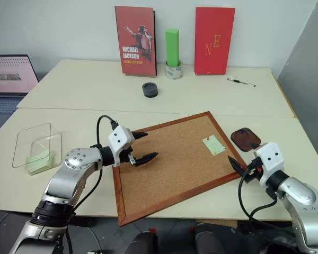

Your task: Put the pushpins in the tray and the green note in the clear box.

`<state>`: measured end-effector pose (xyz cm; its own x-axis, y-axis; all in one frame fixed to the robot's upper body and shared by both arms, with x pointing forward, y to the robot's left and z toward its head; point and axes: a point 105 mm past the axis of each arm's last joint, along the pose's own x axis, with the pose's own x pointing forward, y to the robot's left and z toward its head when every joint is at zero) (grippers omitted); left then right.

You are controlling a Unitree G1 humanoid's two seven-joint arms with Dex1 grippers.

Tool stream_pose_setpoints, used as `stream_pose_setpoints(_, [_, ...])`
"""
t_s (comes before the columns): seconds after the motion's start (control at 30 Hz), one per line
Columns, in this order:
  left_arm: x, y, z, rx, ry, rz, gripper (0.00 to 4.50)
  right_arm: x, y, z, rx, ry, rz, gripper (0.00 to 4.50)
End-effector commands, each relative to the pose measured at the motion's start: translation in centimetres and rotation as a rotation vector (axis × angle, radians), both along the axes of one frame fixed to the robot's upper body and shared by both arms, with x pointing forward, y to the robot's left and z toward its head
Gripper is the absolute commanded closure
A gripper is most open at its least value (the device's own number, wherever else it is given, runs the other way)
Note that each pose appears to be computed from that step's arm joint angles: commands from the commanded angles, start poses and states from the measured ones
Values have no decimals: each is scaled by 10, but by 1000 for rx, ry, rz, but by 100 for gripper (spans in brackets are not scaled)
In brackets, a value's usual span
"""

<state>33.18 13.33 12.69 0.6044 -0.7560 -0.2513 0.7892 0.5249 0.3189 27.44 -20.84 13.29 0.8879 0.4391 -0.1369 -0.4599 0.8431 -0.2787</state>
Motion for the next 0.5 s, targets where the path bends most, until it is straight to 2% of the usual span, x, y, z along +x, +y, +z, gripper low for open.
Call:
stream_pose_setpoints(0.03, [0, -1, 20, -34, -57, -19, 0, 0, -2, 12, -2, -39, 1, 2])
stream_pose_setpoints(0.27, [1, 4, 17, -7, -39, 4, 0, 0, 1, 9, 8, -35, 20, 2])
stream_pose_setpoints(0.5, [-2, 1, 24, -60, -40, -22, 0, -1, 4, 7, 6, -29, 34, 2])
